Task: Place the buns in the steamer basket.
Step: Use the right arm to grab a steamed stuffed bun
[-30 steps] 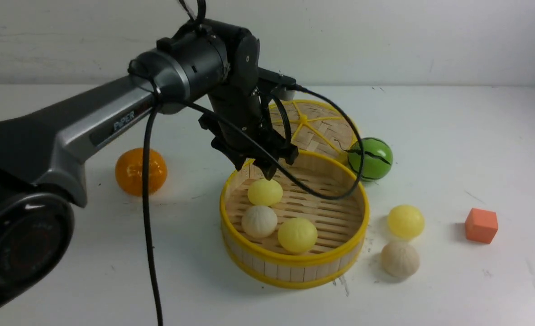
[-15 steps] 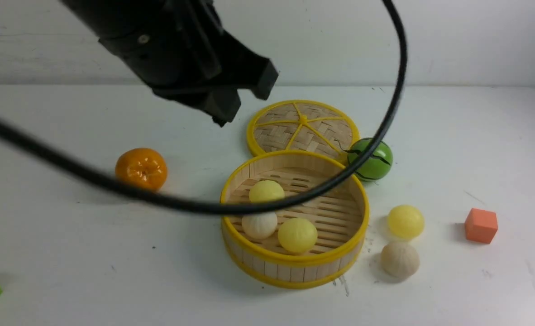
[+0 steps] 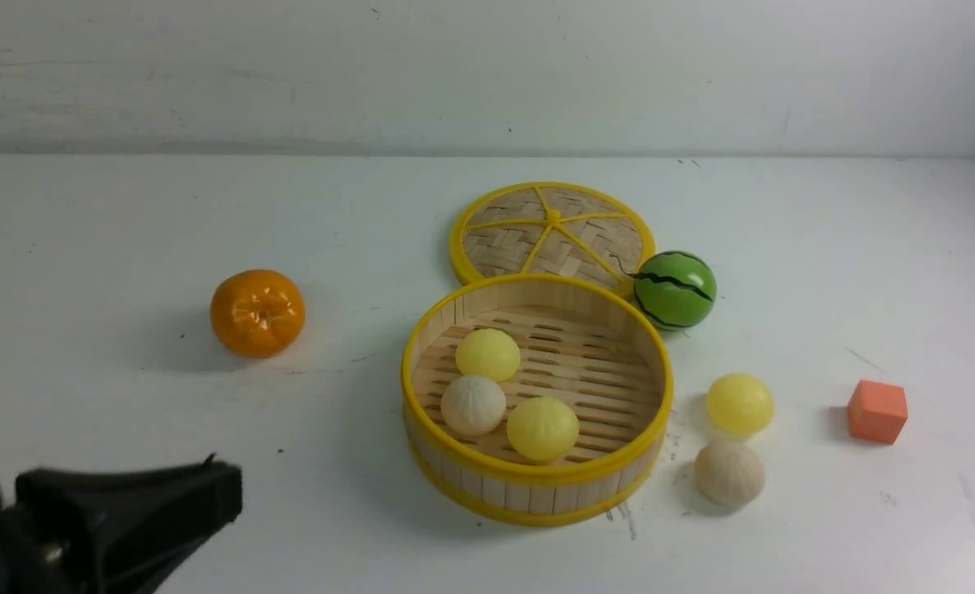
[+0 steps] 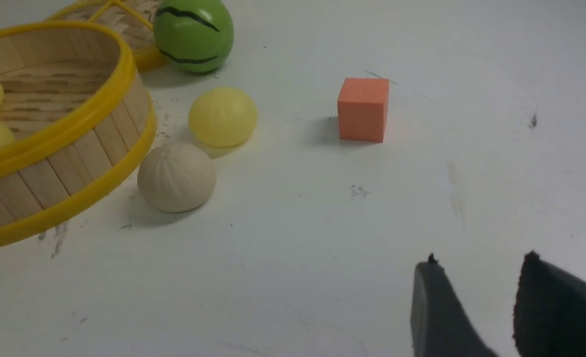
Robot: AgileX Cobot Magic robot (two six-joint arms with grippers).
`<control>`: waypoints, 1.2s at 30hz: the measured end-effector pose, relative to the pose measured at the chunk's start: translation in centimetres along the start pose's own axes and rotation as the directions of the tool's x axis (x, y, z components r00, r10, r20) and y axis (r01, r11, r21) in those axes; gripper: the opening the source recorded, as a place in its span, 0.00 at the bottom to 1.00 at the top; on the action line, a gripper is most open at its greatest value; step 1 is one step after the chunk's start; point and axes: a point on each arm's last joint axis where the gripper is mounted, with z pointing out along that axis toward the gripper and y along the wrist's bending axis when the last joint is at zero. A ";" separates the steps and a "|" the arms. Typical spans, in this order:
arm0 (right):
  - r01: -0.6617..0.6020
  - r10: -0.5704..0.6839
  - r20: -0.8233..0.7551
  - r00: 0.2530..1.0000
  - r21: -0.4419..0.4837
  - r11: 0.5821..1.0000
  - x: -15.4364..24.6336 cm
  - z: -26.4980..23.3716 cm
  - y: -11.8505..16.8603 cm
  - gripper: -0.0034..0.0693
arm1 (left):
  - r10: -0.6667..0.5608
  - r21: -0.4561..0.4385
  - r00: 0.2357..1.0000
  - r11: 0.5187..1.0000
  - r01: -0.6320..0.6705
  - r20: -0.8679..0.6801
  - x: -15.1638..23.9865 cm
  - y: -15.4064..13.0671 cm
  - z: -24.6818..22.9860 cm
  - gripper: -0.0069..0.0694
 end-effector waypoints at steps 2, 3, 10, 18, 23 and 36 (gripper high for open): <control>-0.041 0.041 0.012 0.999 -0.012 0.999 -0.1 0.0 0.1 0.38 | -0.014 0.007 0.999 1.000 0.013 0.036 1.5 0.5 -0.7 0.07; -0.130 0.132 0.030 0.991 -0.040 0.991 -0.2 0.1 0.3 0.38 | -0.023 0.011 0.998 1.000 0.022 0.057 2.8 0.9 -1.2 0.07; -0.503 0.532 0.135 0.836 -0.200 0.841 -1.8 -0.2 0.9 0.38 | -0.037 -0.008 0.999 0.999 0.037 0.011 7.0 2.3 -1.2 0.07; -0.495 0.501 -0.043 0.865 -0.241 0.835 -7.2 -1.8 2.7 0.34 | -0.041 -0.027 0.998 0.999 0.040 -0.048 8.7 2.9 -1.0 0.07; -0.216 0.131 -0.353 0.927 -0.214 0.953 -12.7 0.2 5.1 0.34 | -0.041 -0.028 0.997 0.999 0.040 -0.059 8.8 2.9 -1.0 0.07; -0.048 -0.110 -0.782 0.613 -0.176 0.983 -15.3 16.8 10.4 0.34 | -0.042 -0.029 0.997 0.999 0.040 -0.061 8.8 2.9 -1.0 0.07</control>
